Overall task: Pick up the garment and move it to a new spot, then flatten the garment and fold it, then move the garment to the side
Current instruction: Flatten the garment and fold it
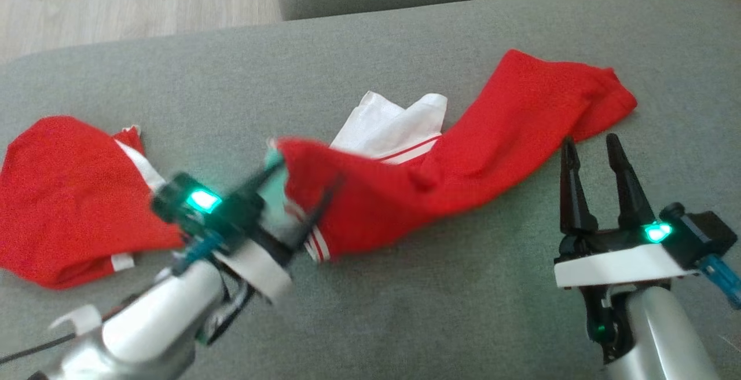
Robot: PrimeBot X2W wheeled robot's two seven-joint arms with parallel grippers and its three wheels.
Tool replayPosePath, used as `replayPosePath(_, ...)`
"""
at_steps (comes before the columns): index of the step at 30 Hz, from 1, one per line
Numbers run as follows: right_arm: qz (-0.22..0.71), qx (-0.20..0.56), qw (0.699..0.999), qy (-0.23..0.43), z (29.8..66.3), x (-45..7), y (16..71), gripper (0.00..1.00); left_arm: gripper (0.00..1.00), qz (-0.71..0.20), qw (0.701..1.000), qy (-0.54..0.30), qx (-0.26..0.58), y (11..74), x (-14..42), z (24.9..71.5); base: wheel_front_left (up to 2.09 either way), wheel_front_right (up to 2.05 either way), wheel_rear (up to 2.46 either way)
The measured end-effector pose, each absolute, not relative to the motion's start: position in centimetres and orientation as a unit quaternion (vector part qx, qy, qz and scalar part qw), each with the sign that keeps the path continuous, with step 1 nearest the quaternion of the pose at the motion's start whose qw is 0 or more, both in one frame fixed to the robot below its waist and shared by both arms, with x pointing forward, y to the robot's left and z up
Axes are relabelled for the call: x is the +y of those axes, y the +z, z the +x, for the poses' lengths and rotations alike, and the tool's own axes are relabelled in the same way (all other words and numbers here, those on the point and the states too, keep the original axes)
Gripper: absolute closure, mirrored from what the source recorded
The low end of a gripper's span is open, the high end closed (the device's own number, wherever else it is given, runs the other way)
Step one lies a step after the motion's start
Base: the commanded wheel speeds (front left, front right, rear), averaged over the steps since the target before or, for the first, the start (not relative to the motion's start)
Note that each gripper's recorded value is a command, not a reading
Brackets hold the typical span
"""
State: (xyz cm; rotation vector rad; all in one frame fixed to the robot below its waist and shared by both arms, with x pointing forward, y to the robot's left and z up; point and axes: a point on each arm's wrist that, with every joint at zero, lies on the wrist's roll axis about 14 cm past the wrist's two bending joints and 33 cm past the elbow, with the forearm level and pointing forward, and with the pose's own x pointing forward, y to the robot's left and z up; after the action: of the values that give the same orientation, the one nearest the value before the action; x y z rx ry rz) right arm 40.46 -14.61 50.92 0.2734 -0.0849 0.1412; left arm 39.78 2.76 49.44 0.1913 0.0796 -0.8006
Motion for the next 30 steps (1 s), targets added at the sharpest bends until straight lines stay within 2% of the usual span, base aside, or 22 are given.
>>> replayPosePath(4, 0.137, -0.04, 0.988, 0.066, 40.0, -14.8, 50.8, 0.0, 0.0, 0.005, 0.965, -0.261, 0.013, 51.4, 6.2, 42.9, 0.0, 0.0, 0.0)
replayPosePath(6, 0.137, -0.037, 0.988, 0.064, 39.8, -14.9, 50.5, 0.0, 0.0, -0.031, 0.976, -0.215, 0.024, 50.8, 7.6, 43.0, 0.0, 0.0, 0.0)
replayPosePath(9, 0.134, -0.033, 0.988, 0.064, 39.8, -15.0, 50.2, 0.0, 0.0, -0.066, 0.979, -0.188, 0.046, 49.2, 8.2, 41.9, 0.0, 0.0, 0.0)
replayPosePath(20, 0.127, -0.024, 0.989, 0.07, 39.9, -14.5, 49.6, 0.0, 0.0, -0.091, 0.981, -0.171, 0.008, 50.4, 8.4, 41.9, 0.0, 0.0, 0.0)
replayPosePath(30, 0.125, -0.016, 0.991, 0.054, 39.5, -15.6, 49.0, 0.0, 0.0, -0.067, 0.968, -0.239, 0.028, 48.3, 5.4, 42.9, 0.0, 0.0, 0.0)
